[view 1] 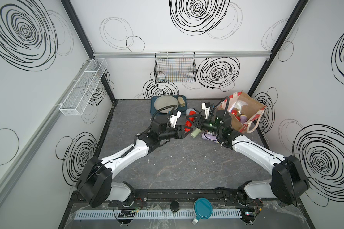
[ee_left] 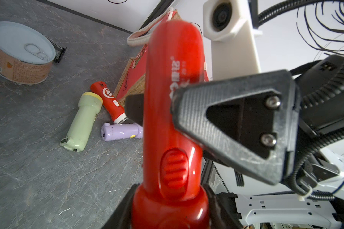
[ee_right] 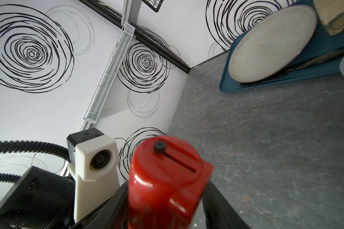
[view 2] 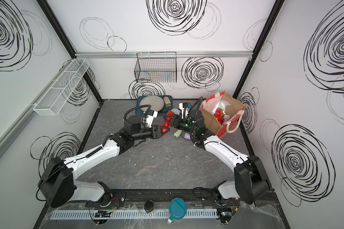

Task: Put the flashlights into the tote bags
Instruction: Pick up the flashlight from the center of the board.

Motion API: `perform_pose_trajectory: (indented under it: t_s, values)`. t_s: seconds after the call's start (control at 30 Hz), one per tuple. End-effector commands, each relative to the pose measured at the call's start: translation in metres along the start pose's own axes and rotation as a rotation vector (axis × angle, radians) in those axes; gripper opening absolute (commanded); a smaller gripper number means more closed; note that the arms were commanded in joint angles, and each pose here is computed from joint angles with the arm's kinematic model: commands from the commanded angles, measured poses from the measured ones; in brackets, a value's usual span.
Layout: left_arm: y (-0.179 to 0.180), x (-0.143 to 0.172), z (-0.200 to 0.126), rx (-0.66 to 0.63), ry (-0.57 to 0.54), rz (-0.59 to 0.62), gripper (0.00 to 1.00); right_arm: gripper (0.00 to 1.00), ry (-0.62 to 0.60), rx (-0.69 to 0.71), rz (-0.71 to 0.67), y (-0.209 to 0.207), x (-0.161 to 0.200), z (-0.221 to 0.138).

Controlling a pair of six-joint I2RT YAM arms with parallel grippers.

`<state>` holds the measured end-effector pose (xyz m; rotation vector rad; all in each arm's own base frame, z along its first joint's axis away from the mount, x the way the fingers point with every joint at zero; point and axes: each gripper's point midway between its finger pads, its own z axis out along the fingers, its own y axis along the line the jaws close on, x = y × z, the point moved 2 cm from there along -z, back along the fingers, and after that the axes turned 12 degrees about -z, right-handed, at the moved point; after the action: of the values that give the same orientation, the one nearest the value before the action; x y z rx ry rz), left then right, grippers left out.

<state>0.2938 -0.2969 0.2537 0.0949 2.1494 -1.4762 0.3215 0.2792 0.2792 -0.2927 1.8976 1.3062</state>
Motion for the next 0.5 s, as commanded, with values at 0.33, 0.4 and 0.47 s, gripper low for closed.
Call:
perform_pose_trajectory:
  t_s: [0.33, 0.4, 0.47]
  values:
    - [-0.025, -0.017, -0.01, 0.023, -0.085, 0.121, 0.72, 0.06, -0.057, 0.07, -0.077, 0.004, -0.025, -0.009]
    - [-0.024, -0.018, -0.012, 0.004, -0.092, 0.133, 0.86, 0.03, -0.062, 0.125, -0.109, 0.0, -0.032, -0.017]
    - [-0.023, -0.019, -0.014, -0.013, -0.099, 0.141, 0.94, 0.01, -0.07, 0.201, -0.127, -0.007, -0.04, -0.027]
